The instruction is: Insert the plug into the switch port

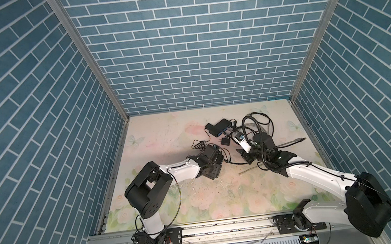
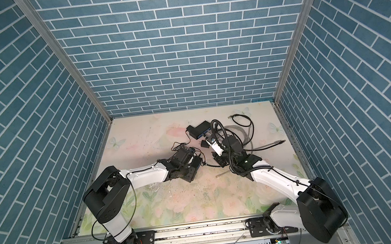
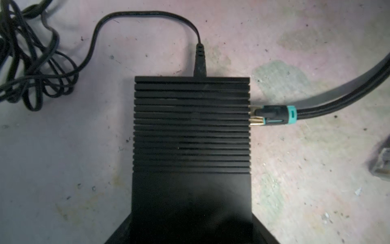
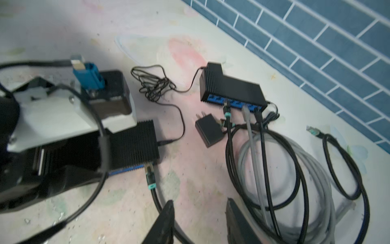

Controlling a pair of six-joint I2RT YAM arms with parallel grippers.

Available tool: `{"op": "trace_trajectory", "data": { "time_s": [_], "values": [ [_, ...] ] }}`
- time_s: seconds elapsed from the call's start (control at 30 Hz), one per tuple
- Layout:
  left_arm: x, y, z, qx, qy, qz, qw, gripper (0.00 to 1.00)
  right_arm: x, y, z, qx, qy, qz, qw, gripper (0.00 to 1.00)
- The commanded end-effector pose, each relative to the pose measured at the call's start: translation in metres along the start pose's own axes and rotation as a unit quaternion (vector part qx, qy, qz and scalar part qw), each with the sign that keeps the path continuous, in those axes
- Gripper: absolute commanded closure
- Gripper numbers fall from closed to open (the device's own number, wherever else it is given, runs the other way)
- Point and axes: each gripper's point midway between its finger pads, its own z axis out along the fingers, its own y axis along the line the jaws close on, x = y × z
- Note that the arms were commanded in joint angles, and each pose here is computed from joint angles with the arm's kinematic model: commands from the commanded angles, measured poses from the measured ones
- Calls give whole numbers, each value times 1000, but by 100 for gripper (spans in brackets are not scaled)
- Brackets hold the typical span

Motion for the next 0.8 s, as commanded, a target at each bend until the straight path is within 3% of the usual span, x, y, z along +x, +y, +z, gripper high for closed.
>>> {"op": "trace_trajectory", "data": {
  "time_s": [0.0, 0.13, 0.27, 0.5, 0.77],
  "values": [
    [-3, 12, 0, -31, 4, 1, 1000, 22, 37, 17, -8, -47, 65, -39, 996, 62],
    [-9, 14, -8, -29, -14, 0, 999, 8, 53, 35, -16, -108, 91, -103, 985, 64],
    [-23, 12, -24, -21, -52, 4, 998, 1, 62, 41, -18, -135, 96, -162, 973, 65],
    [-51, 9, -59, -3, -148, 10, 989, 0, 90, 40, -14, -171, 153, -191, 955, 65],
    [-62, 8, -78, 25, -241, -35, 970, 0, 115, 38, -12, -188, 204, -201, 940, 65]
  ]
}}
